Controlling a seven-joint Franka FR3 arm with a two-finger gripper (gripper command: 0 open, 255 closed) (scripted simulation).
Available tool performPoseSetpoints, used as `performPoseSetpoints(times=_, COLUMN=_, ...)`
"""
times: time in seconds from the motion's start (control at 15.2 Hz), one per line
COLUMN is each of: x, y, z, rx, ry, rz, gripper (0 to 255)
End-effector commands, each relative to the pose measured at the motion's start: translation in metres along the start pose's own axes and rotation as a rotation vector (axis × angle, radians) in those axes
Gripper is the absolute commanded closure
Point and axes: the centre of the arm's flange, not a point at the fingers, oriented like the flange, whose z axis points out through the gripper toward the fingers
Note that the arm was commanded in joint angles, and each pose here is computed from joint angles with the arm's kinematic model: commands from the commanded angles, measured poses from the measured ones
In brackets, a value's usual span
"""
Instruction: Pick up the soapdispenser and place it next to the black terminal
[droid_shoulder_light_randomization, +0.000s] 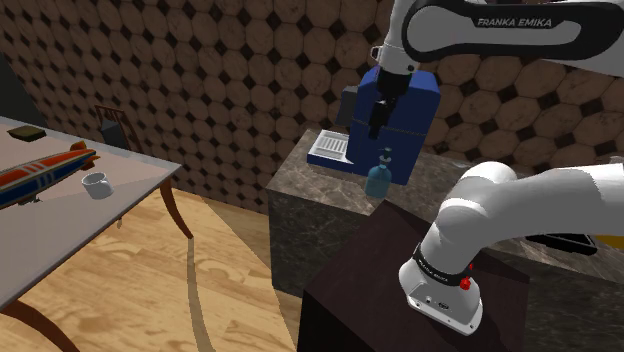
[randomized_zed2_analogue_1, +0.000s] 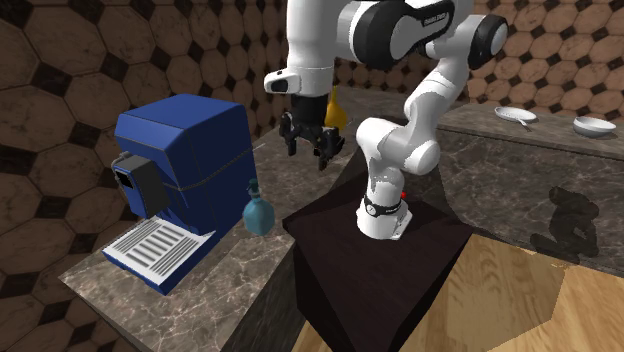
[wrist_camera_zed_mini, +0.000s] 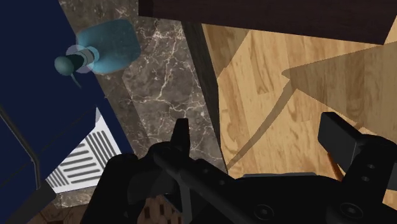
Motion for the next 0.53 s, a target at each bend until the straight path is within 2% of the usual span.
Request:
performPoseSetpoints(times=0.0, x=-0.008, y=0.015, z=0.019, rx=-0.011, ry=0.023, rz=0.001, gripper=0)
performPoseSetpoints(times=0.46, x=-0.036, y=0.077, z=0.082, rx=-0.046, ry=0.097, rz=0.009, gripper=0)
